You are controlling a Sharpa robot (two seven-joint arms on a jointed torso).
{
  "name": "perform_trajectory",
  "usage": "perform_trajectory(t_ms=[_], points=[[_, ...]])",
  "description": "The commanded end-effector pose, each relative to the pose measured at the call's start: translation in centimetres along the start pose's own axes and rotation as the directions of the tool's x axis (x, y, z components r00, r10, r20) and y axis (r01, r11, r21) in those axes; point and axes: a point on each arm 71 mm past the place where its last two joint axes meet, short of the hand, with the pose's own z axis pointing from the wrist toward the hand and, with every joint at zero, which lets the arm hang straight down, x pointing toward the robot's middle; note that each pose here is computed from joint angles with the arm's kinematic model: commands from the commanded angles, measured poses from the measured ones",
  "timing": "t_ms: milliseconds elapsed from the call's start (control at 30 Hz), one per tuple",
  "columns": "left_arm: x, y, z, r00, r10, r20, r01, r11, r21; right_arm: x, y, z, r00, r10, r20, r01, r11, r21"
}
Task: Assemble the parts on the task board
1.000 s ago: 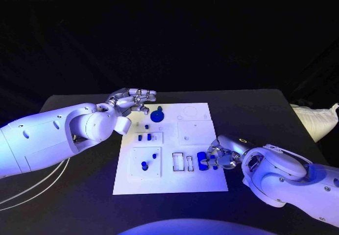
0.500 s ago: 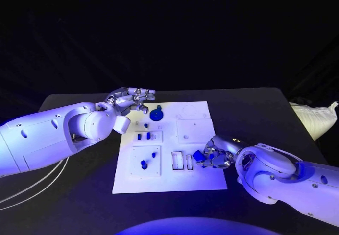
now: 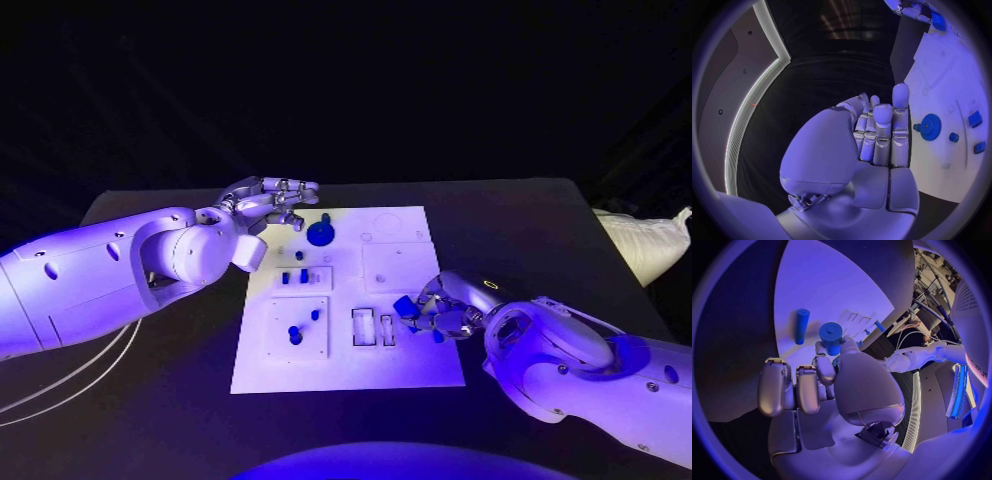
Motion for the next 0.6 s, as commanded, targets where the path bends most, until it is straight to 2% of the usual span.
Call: perform_trajectory(t_ms=[33, 200, 600], points=[[0.23, -0.05, 0.02, 1.0, -0.002, -0.021, 0.002, 1.0, 0.006, -0.7, 0.7, -0.4, 0.992, 0.097, 0.079, -0.094, 0.995, -0.034], [0.31, -0.03, 0.05, 1.0, -0.002, -0.023, 0.003, 1.0, 0.006, -0.3, 1.5, -0.3, 0.991, 0.13, 0.032, -0.129, 0.991, -0.03], [0.48, 0.01, 0.15, 1.0, -0.004, -0.029, 0.004, 1.0, 0.003, 2.1, 3.6, 0.7, 0.984, 0.097, -0.151, -0.101, 0.995, -0.019]])
